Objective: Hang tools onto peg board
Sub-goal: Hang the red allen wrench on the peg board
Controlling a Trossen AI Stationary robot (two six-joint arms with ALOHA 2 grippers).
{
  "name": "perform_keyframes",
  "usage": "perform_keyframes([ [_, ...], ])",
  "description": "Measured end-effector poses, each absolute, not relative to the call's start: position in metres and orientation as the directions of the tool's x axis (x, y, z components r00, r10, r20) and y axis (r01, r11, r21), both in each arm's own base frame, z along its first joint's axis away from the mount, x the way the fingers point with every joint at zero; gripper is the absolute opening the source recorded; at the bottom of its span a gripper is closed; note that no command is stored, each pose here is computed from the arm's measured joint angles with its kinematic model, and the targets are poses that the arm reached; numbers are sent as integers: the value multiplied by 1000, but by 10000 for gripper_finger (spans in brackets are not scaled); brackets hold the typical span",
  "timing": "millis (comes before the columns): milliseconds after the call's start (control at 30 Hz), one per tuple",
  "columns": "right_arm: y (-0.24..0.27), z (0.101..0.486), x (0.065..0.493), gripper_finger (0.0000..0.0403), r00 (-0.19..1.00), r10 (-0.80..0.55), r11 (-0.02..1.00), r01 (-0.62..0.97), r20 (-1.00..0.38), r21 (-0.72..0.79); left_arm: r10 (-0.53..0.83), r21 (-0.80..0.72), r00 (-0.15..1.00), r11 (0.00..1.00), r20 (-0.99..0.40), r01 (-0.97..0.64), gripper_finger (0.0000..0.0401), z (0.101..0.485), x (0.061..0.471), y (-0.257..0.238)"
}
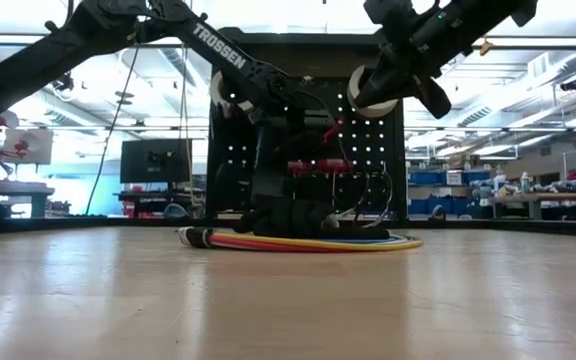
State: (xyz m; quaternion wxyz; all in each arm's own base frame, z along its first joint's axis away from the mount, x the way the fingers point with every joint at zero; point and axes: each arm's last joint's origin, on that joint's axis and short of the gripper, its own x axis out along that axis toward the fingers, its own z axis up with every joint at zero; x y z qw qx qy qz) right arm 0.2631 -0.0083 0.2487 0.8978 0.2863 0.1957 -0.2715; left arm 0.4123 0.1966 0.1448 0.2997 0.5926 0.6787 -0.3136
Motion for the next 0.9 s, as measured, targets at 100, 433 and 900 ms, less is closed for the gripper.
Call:
perform_keyframes([
  [100,-6,249,263,9,780,-365,694,592,-507,411,619,-78,-112,82,-777,994,6,145,413,197],
  [433,-4,249,263,10,788,-343,692,580,-511,430,571,-53,-89,80,-816,995,5,147,410,204],
  [900,0,249,263,10,794,-324,701,566,-514,434,491,-238,-219,25,-843,971,5,146,403,157],
])
